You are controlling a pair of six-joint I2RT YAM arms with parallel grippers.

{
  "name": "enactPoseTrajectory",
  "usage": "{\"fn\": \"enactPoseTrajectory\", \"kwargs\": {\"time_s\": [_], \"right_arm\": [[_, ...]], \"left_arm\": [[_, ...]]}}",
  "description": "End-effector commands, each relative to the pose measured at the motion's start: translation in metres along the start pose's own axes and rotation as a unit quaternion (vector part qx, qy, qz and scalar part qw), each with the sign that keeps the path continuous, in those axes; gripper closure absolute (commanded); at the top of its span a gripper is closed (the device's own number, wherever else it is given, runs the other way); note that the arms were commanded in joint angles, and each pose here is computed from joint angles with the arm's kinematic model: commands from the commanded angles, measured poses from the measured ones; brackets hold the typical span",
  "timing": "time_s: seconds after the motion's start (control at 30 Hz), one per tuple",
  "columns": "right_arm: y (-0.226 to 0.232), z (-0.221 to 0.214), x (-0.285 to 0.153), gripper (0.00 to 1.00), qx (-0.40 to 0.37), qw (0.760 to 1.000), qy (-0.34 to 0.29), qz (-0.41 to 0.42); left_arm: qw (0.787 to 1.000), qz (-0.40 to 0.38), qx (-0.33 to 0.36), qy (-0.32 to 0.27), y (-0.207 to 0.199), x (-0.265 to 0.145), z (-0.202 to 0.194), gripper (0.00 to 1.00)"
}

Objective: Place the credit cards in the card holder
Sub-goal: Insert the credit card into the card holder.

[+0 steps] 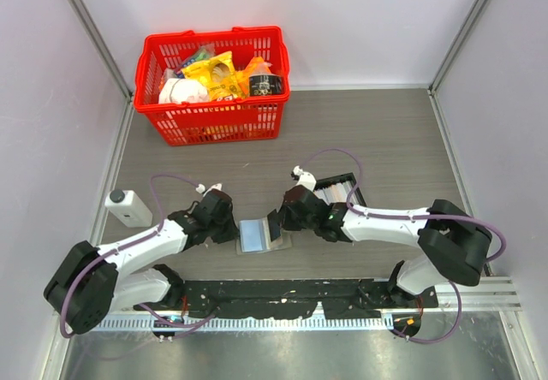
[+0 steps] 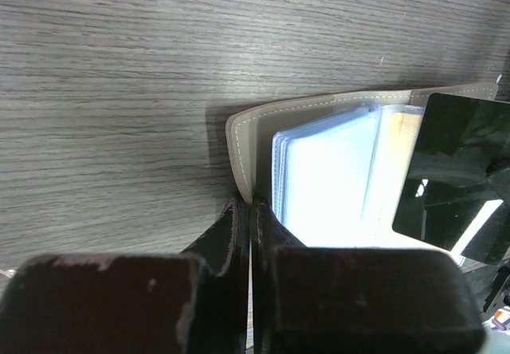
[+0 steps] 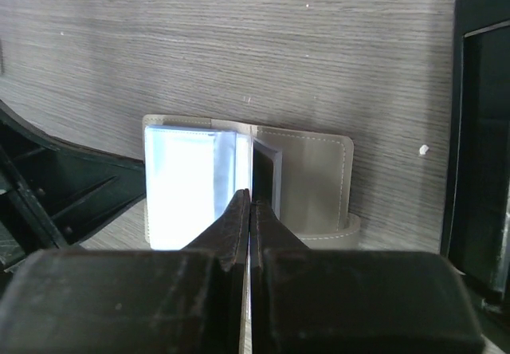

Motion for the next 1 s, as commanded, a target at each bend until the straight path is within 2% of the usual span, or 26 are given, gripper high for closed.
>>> {"fn": "enactPoseTrajectory", "kwargs": {"time_s": [0.0,0.17,0.63,0.97], "right_arm": [[0.019,0.015,-0.006,0.99,0.039,0.995,-0.013,0.092],[0.025,0.009,0.002,0.99,0.054,0.99,-0.001,0.129],[0.003,0.001,0.008,0.99,0.055,0.996,-0.01,0.069],[0.001,-0.007,0.018,0.99,0.061,0.996,0.005,0.071]], "left_arm": [[1.0,0.024,0.01,-0.008,0.008,0.005,-0.001,1.0],[1.0,0.028,0.01,-0.008,0.007,0.007,0.001,1.0],[0.999,0.03,0.009,-0.008,0.007,0.007,0.001,1.0],[1.0,0.023,0.008,-0.004,0.006,0.008,0.0,1.0]]}}
Point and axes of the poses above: each gripper's point midway between its finger pads, its own x axis out along the fingers, its own y axis along the line the jaws close on, z = x × y, the point moved 8 cm from there along -x, back along the fingers, and after that the axes turned 3 degrees about -x, right-handed, at the moved point
